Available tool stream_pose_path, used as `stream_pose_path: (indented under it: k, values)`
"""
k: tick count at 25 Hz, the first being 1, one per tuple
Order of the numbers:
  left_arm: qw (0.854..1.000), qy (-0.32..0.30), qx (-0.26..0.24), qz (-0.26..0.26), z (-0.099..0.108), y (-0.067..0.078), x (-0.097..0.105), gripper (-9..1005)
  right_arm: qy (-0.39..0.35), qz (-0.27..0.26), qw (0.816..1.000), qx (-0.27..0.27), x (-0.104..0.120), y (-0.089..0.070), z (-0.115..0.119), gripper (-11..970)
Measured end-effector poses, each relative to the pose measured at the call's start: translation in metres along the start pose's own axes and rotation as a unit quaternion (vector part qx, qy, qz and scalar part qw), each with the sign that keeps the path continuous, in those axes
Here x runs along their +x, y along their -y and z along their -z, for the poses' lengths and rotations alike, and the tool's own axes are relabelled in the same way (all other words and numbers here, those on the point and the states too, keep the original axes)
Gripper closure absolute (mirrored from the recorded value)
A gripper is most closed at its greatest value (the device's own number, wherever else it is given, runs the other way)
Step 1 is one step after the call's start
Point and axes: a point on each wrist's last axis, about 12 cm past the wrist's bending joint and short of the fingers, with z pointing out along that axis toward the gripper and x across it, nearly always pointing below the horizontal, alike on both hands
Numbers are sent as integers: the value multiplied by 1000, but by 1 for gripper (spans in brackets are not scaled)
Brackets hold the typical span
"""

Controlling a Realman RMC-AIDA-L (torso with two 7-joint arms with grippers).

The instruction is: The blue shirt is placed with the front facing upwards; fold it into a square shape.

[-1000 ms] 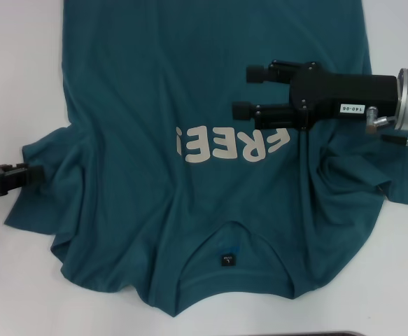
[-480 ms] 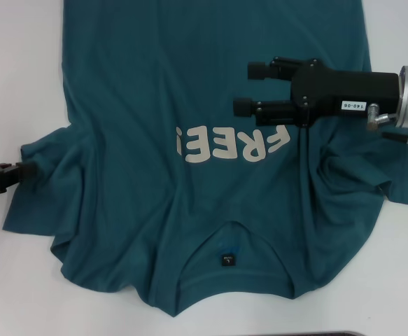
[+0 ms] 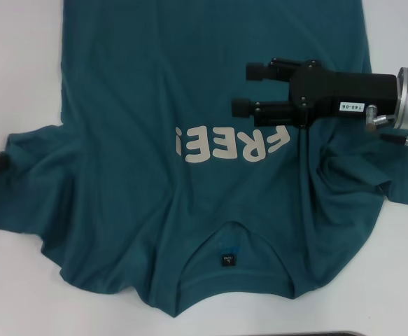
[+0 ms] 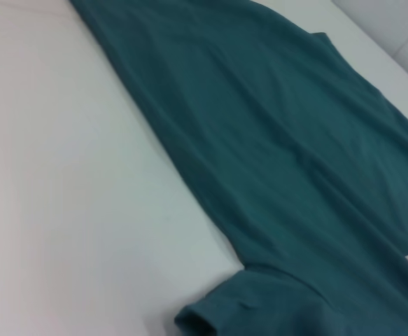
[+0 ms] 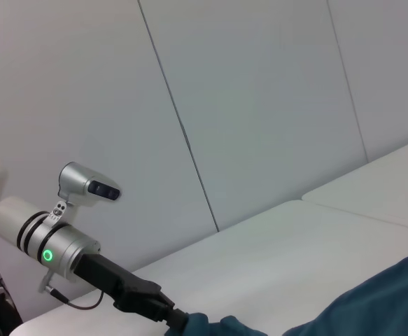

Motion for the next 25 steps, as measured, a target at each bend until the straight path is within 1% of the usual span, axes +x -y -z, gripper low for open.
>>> stream_pose_path:
  k: [7, 15, 21, 25]
  values:
    - [999, -10, -45, 5, 16, -8, -7, 996, 4, -1, 1000, -1, -1, 0, -1, 44]
    - [997, 7, -72, 4, 24, -15, -15, 995, 3, 0, 1000, -1, -2, 0, -2, 44]
    - [997, 9, -80, 9, 27, -17, -16, 995, 3, 0, 1000, -1, -1, 0, -1, 44]
    - [997, 8, -73, 8, 26, -16, -17, 995, 3, -1, 1000, -1, -1, 0, -1, 45]
